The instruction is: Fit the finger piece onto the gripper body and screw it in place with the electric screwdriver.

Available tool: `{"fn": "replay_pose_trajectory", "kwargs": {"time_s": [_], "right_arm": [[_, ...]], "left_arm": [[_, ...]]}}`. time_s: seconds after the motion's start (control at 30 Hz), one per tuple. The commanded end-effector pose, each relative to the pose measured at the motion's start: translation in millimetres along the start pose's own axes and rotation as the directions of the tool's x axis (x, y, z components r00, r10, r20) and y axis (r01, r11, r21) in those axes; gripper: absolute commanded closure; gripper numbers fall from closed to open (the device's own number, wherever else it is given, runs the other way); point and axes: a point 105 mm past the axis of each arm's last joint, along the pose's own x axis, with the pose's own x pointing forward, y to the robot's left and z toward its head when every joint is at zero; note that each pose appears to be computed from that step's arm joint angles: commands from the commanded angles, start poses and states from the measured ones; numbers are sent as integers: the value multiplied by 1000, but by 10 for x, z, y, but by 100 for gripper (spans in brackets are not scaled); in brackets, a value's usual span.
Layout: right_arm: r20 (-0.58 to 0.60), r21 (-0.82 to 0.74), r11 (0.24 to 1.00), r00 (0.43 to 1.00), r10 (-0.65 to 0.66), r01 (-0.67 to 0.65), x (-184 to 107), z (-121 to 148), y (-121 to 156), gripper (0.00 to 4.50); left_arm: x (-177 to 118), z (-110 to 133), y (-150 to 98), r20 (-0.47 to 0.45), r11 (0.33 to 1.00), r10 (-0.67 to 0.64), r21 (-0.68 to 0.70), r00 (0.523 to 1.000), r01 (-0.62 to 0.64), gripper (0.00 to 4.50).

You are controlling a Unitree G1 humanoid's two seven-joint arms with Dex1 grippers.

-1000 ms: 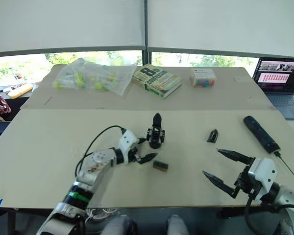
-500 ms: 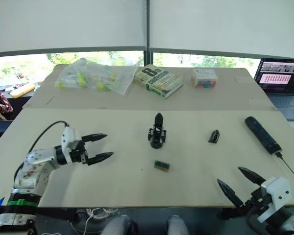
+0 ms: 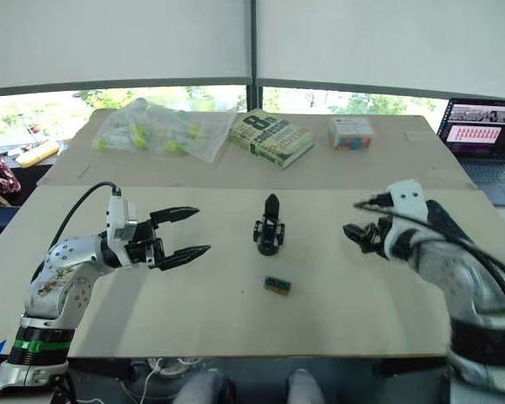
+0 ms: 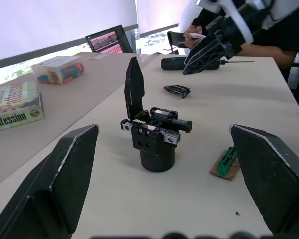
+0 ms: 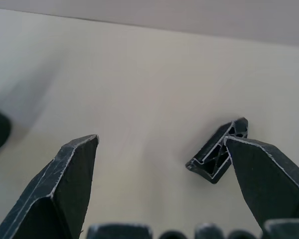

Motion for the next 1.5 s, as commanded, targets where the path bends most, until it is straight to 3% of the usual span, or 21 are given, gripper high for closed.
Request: {"fn": "replay_pose_trajectory", "kwargs": {"time_s": [0.03,0.2,0.53,0.87,1.2,1.37,1.5], "right_arm": [[-132,81,992,988,-82,93,52,4,-147,0],[-205,65,988,971,-126,142,160,37,-222,0],[-281,86,985,952,-121,151,414,-151,-213,0],[-301,132,979,947,-113,158,569,-223,-196,331],[-279,111,989,958,-67,101,526,-271,-168,338],[-20,-50,998,999,-27,26,415,117,-169,338],[282,-249,968,955,89,-16,58,457,-47,338]], "left_arm": [[34,111,-43,27,1000,-10,24,1000,10,5],[22,115,-76,30,1000,-6,22,1000,5,5],[5,112,-114,43,998,44,39,998,-46,5],[-29,85,-175,40,997,64,39,997,-66,0],[-15,77,-174,30,998,41,38,999,-42,0],[17,140,-120,74,998,62,6,995,-63,0],[39,358,46,200,982,162,-133,966,-137,0]]}}
